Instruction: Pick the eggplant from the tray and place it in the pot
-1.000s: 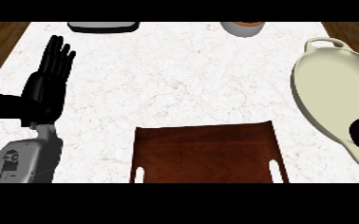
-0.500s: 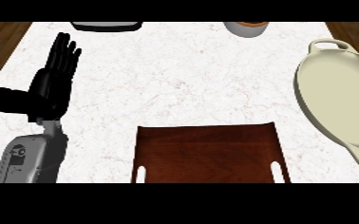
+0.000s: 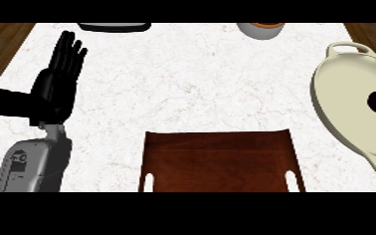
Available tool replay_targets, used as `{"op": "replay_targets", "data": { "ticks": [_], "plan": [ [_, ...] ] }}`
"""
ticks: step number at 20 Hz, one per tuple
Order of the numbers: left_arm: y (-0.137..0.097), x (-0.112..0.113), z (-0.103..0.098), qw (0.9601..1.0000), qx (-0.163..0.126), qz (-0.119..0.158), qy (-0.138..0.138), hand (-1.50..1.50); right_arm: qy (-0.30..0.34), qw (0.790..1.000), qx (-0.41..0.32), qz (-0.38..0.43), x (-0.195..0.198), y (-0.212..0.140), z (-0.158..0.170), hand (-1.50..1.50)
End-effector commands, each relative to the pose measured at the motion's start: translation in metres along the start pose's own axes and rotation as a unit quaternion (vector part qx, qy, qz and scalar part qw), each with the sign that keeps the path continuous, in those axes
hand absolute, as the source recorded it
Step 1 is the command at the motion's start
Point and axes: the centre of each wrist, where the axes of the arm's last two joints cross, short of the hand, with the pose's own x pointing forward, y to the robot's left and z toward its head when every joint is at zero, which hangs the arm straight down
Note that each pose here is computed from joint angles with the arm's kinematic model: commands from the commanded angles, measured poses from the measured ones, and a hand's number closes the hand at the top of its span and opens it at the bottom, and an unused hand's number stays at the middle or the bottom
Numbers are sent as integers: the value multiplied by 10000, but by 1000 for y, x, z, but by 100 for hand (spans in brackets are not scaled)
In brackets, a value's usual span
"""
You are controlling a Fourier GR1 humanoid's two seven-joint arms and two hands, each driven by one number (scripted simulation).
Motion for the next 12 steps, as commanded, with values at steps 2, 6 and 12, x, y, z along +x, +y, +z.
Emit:
{"op": "replay_targets", "data": {
  "ticks": [2, 6, 12],
  "plan": [
    [-10, -2, -1, 10000, 5, 21, -70, 0, 276, 9955, 685, -601, -15, 12, -7, -150],
    [18, 3, -1, 10000, 20, -83, 26, 0, -400, 9914, 959, -798, -8, 15, -19, -150],
    [20, -3, 7, 10000, -14, -8, 46, 0, -829, 9756, 272, -2016, -3, 16, -32, -150]
  ]
}}
